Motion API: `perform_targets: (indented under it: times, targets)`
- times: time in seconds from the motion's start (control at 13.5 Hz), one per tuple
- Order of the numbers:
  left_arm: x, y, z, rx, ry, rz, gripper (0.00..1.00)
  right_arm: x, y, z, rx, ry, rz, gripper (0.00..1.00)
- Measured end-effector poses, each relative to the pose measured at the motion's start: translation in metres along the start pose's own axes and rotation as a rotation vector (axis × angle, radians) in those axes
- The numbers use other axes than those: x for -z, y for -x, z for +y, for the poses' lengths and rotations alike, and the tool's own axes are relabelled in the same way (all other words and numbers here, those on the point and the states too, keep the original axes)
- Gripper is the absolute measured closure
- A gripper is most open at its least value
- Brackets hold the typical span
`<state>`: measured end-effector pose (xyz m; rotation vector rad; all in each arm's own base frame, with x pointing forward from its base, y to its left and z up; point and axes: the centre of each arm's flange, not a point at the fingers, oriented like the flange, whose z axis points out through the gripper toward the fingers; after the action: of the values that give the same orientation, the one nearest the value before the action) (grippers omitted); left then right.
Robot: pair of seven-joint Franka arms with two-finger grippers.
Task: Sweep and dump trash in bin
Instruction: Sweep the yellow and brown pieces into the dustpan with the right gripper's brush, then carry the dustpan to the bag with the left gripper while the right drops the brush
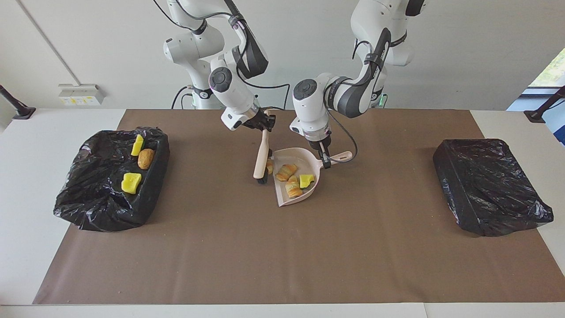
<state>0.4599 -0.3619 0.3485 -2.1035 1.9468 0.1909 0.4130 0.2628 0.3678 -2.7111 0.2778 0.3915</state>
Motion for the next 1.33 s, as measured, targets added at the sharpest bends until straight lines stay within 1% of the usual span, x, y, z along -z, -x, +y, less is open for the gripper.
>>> perform_targets:
  times: [0.15, 0.22, 0.37, 0.67, 0.74, 0.81, 0.96, 1.19, 1.33]
  targets:
    - [-0.001, 0.001, 0.001, 0.003, 0.001, -0.002, 0.68, 0.003, -0.002, -0.012, -0.059, -0.112, 0.023, 0.74]
    - [-0.001, 0.002, 0.001, 0.006, 0.001, -0.001, 0.68, 0.005, -0.005, -0.017, -0.082, -0.145, 0.027, 0.74]
    - [-0.001, 0.002, 0.001, 0.008, 0.0, 0.0, 0.68, 0.008, -0.011, -0.025, -0.121, -0.166, 0.029, 0.74]
    - [-0.003, 0.004, -0.001, 0.022, 0.009, 0.01, 0.68, 0.016, -0.016, -0.035, -0.115, -0.178, 0.039, 0.74]
    - [-0.003, 0.005, -0.001, 0.027, 0.014, 0.015, 0.68, 0.017, -0.015, -0.035, -0.104, -0.166, 0.04, 0.74]
    - [-0.004, 0.007, -0.003, 0.033, 0.015, 0.021, 0.68, 0.016, -0.014, -0.034, -0.082, -0.136, 0.043, 0.74]
    - [-0.007, 0.015, -0.013, 0.052, 0.013, 0.032, 0.68, 0.018, -0.009, -0.03, -0.034, -0.057, 0.03, 0.74]
    - [-0.013, 0.048, -0.04, 0.023, 0.017, 0.035, 0.68, 0.026, -0.002, -0.022, 0.017, 0.037, 0.019, 0.74]
    - [-0.007, 0.073, -0.055, 0.024, 0.009, 0.039, 0.68, 0.03, 0.002, -0.018, 0.036, 0.107, 0.027, 0.74]
